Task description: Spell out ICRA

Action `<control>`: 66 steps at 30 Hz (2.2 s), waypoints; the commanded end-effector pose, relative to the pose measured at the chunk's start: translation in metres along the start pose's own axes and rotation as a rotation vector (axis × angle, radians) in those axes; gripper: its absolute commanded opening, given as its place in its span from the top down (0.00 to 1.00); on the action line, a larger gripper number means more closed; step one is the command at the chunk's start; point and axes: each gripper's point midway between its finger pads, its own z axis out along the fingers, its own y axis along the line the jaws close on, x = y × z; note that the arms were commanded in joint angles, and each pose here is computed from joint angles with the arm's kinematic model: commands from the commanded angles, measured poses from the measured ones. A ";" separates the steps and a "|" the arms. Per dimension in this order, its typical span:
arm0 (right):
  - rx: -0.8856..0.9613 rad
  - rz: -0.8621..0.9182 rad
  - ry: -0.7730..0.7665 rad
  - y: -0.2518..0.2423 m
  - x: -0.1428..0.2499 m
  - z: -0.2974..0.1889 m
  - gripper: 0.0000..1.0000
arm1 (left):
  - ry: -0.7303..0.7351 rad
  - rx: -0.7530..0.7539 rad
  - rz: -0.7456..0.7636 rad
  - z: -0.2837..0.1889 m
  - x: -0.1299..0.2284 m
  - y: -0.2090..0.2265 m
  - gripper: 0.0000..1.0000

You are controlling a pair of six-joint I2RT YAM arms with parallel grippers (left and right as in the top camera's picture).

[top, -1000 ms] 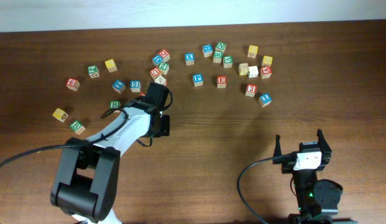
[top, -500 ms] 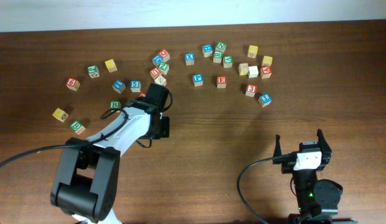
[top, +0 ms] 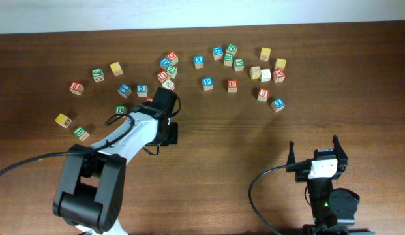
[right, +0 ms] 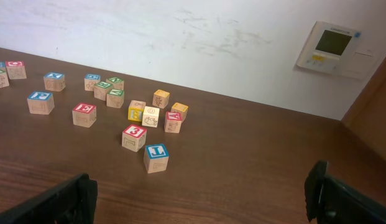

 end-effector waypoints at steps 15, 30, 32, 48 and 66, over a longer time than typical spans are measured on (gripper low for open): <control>-0.009 0.005 0.002 0.002 0.002 0.000 0.02 | 0.006 0.008 0.006 -0.003 -0.004 -0.001 1.00; -0.009 0.005 0.002 0.002 0.002 0.000 0.02 | -0.305 0.087 -0.019 -0.120 -0.085 -0.013 1.00; -0.009 0.005 0.002 0.002 0.002 0.000 0.02 | -0.346 0.075 -0.037 -0.133 -0.093 -0.005 1.00; -0.009 0.005 0.002 0.002 0.002 0.000 0.02 | -0.230 -0.110 -0.508 -0.124 -0.065 0.171 1.00; -0.009 0.005 0.002 0.002 0.002 0.000 0.02 | -0.140 -0.088 -0.615 -0.120 -0.037 0.201 0.01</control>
